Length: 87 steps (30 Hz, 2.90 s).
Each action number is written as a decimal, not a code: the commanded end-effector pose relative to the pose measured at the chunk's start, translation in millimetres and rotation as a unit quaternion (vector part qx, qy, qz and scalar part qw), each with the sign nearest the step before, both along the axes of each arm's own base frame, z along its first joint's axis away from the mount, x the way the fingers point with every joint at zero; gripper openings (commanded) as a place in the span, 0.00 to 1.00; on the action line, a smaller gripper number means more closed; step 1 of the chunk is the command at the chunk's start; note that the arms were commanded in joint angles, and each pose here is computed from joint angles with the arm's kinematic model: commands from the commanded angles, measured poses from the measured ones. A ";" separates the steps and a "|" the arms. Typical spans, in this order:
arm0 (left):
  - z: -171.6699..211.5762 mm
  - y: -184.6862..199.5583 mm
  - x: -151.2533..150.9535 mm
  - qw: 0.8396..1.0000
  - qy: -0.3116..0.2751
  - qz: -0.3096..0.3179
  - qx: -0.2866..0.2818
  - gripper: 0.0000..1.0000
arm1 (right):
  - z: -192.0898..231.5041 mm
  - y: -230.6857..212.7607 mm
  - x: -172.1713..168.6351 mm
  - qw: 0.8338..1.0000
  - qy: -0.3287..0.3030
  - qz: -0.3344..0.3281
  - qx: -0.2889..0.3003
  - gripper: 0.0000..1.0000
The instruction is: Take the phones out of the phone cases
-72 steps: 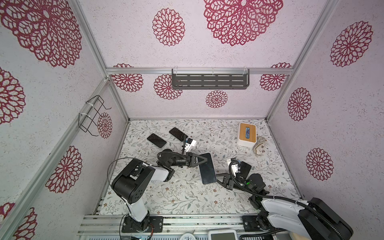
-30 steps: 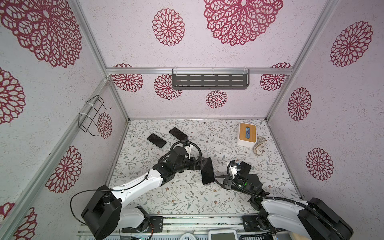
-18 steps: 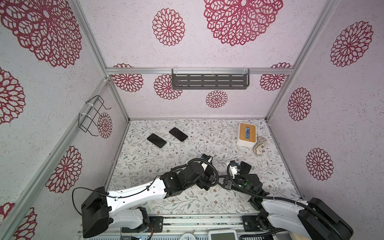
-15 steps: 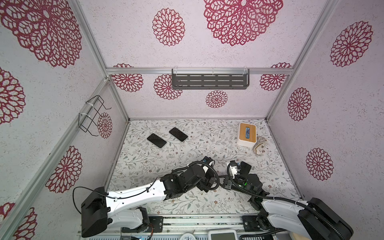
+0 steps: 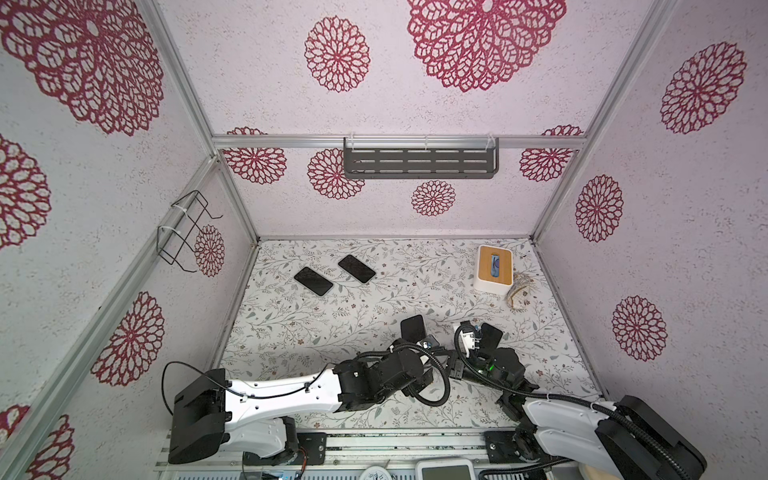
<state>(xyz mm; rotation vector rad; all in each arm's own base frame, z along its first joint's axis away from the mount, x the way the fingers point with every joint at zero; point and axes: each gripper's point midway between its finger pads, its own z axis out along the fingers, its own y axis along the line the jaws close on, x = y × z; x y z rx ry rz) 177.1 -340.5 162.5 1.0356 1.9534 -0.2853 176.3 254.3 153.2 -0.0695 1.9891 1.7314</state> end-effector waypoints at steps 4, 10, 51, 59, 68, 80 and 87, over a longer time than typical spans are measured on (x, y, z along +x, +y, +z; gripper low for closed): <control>6.0 0.9 10.3 0.999 -0.043 0.026 0.013 0.67 | 31.7 -1.7 1.5 0.997 -0.054 -0.005 0.045 0.00; 3.5 -0.8 11.9 0.998 -0.051 0.027 0.014 0.59 | 33.9 -1.0 0.9 0.997 -0.053 -0.002 0.051 0.00; -3.1 -0.1 12.7 0.996 -0.069 0.041 -0.030 0.00 | 23.0 -0.9 1.4 0.999 -0.031 -0.003 0.041 0.00; 6.6 11.4 16.9 0.994 -0.086 0.061 -0.037 0.00 | 10.4 -2.1 4.0 1.000 -0.016 -0.012 0.019 0.00; 21.3 34.7 23.0 0.988 -0.113 0.097 -0.036 0.00 | -19.4 -8.4 7.9 0.999 0.017 -0.034 -0.035 0.00; 21.0 89.5 24.7 0.977 -0.121 0.174 0.020 0.00 | -64.4 -31.7 19.7 0.980 0.055 -0.089 -0.167 0.00; -1.8 98.4 22.5 0.969 -0.127 0.180 0.109 0.00 | -56.0 -23.3 24.4 0.984 0.054 -0.078 -0.152 0.00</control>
